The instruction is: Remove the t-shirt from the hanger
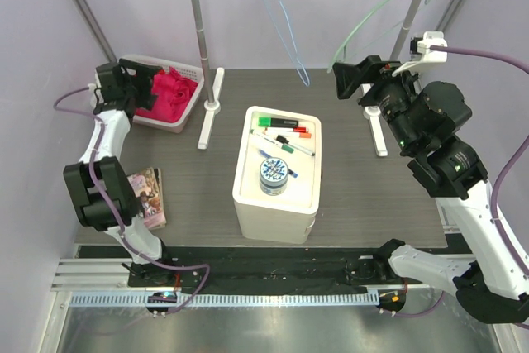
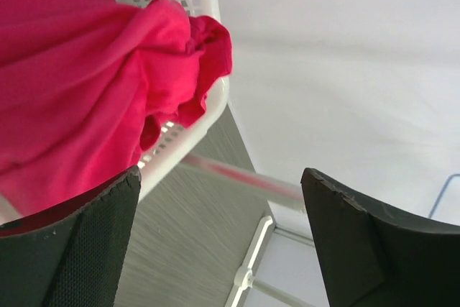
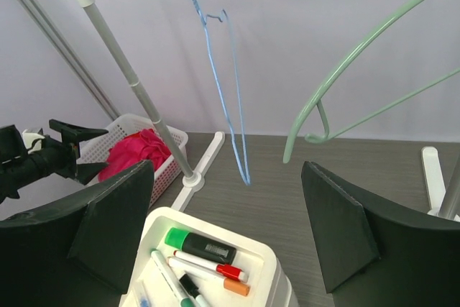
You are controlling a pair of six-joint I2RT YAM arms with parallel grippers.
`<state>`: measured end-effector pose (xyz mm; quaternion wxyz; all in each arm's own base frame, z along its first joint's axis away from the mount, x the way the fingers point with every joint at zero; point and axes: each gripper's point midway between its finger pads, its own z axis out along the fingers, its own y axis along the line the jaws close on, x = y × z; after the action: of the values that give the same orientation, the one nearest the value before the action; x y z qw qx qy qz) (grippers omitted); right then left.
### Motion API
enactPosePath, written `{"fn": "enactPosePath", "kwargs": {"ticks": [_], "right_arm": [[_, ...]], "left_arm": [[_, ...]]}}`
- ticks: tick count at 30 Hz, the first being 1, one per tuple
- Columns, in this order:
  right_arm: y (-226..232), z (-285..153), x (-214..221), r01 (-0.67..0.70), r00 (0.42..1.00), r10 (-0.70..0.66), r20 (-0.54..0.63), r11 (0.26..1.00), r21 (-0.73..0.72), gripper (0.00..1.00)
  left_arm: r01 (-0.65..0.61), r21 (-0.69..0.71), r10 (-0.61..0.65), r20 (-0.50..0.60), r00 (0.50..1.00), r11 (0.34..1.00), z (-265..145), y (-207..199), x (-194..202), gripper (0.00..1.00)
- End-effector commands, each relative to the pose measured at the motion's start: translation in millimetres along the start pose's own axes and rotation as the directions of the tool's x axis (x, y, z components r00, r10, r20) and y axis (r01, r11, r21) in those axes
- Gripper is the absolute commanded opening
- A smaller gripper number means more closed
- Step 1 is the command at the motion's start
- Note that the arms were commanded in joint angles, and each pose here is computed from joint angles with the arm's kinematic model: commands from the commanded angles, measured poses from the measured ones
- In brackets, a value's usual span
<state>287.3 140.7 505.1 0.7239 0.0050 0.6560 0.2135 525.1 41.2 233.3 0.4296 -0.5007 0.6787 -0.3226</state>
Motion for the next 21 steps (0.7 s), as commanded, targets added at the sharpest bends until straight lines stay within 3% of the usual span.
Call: {"fn": "enactPosePath", "kwargs": {"ticks": [1, 6, 12, 16, 21], "right_arm": [[5, -1, -7, -0.036, 0.999, 0.037, 0.027, 0.999, -0.02, 0.89], [-8, -2, 5, -0.059, 0.998, 0.061, -0.018, 0.996, 0.06, 0.89], [-42, -21, 39, -0.037, 0.987, 0.073, -0.146, 0.971, 0.236, 0.89], [-69, -52, 61, -0.016, 0.976, 0.088, -0.198, 0.941, 0.337, 0.89], [-109, -89, 127, 0.01, 0.952, 0.136, -0.274, 0.881, 0.473, 0.92]], "left_arm": [[0.012, -0.016, -0.012, -0.011, 1.0, 1.0, -32, 3, 8, 0.93], [-0.088, 0.053, 0.09, -0.05, 0.995, 0.995, -62, -9, 34, 0.94], [-0.301, 0.201, 0.34, -0.199, 0.919, 0.932, -99, -29, 129, 0.93], [-0.365, 0.237, 0.411, -0.188, 0.892, 0.9, -121, -20, 146, 0.93], [-0.396, 0.323, 0.476, -0.225, 0.85, 0.86, -156, 0, 166, 0.92]]}}
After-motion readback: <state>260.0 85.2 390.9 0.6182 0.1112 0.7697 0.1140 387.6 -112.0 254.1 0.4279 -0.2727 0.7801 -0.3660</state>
